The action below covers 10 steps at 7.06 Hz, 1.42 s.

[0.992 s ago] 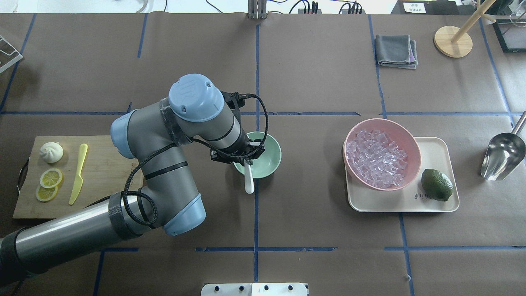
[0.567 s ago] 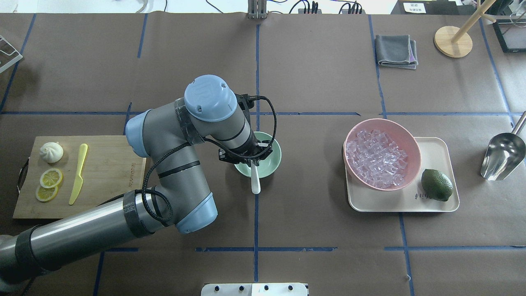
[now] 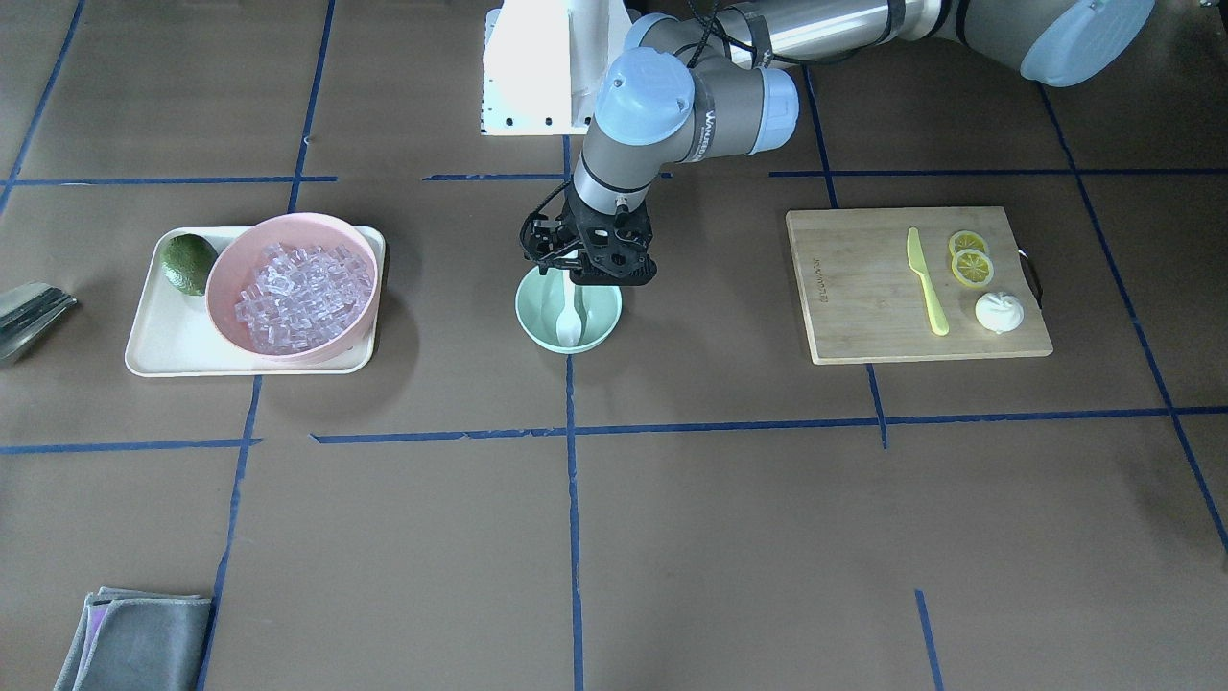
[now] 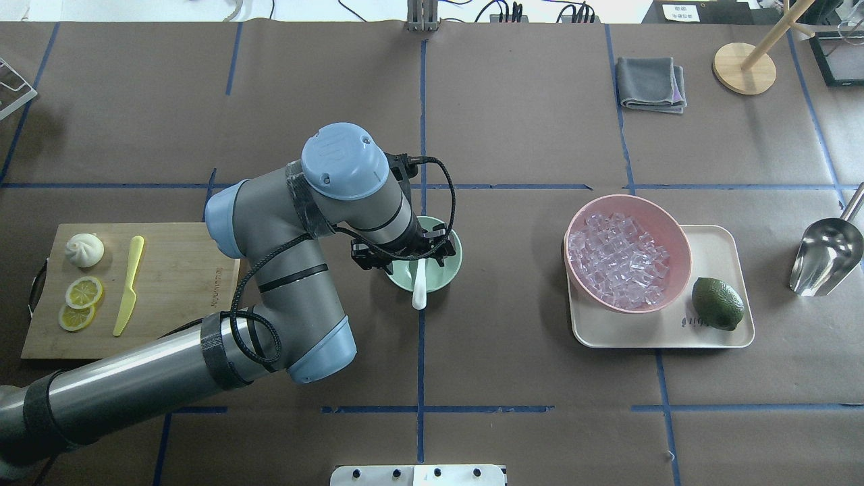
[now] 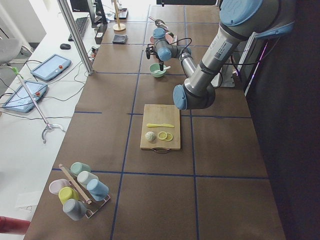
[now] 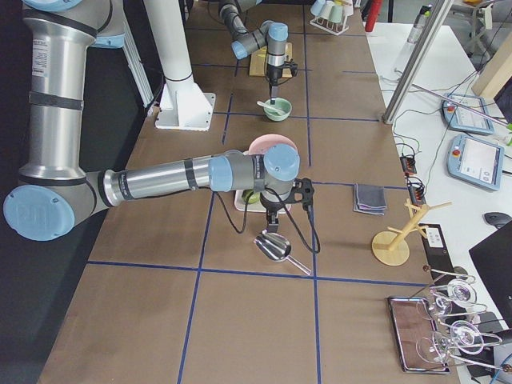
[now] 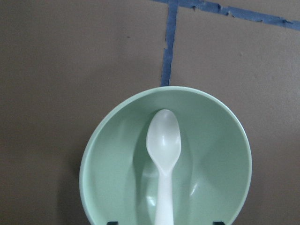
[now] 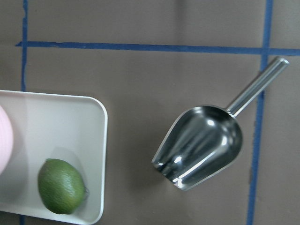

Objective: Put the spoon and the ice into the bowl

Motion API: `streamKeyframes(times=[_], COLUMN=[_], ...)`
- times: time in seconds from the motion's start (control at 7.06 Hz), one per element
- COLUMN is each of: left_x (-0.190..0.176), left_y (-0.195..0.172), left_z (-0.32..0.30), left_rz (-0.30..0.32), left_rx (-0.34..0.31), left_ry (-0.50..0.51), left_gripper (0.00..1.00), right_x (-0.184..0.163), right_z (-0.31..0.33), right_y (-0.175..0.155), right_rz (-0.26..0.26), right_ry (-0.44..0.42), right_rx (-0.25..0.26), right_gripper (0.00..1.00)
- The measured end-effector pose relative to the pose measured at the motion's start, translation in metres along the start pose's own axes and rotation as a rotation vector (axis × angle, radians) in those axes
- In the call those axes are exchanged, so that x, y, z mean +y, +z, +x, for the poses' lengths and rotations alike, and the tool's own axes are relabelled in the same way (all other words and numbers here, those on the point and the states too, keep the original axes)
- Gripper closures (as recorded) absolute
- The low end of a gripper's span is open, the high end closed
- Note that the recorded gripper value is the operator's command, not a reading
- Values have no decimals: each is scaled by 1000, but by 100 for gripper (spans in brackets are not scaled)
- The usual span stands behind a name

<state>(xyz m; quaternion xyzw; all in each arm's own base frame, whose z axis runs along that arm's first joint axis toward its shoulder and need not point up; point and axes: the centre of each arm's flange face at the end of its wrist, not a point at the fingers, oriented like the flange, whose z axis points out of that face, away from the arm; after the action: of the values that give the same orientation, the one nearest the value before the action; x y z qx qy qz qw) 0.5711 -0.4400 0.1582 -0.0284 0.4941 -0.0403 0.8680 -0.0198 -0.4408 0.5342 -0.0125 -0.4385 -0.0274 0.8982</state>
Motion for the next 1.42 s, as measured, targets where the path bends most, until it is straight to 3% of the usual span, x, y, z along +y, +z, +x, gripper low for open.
streamKeyframes(times=[0.57, 0.85, 1.42], left_x=[-21, -25, -24], left_y=[-50, -84, -113], left_z=[-83, -145, -220], left_rz=[64, 104, 138], left_rx=[5, -8, -49], left_ry=[-18, 37, 12], left_gripper=[9, 9, 6], right_x=[-21, -16, 4], right_z=[-190, -265, -311], right_y=[58, 96, 155], right_rz=[51, 66, 33], right_ry=[125, 157, 257], right_rx=[-21, -1, 45], right_gripper=[1, 2, 7])
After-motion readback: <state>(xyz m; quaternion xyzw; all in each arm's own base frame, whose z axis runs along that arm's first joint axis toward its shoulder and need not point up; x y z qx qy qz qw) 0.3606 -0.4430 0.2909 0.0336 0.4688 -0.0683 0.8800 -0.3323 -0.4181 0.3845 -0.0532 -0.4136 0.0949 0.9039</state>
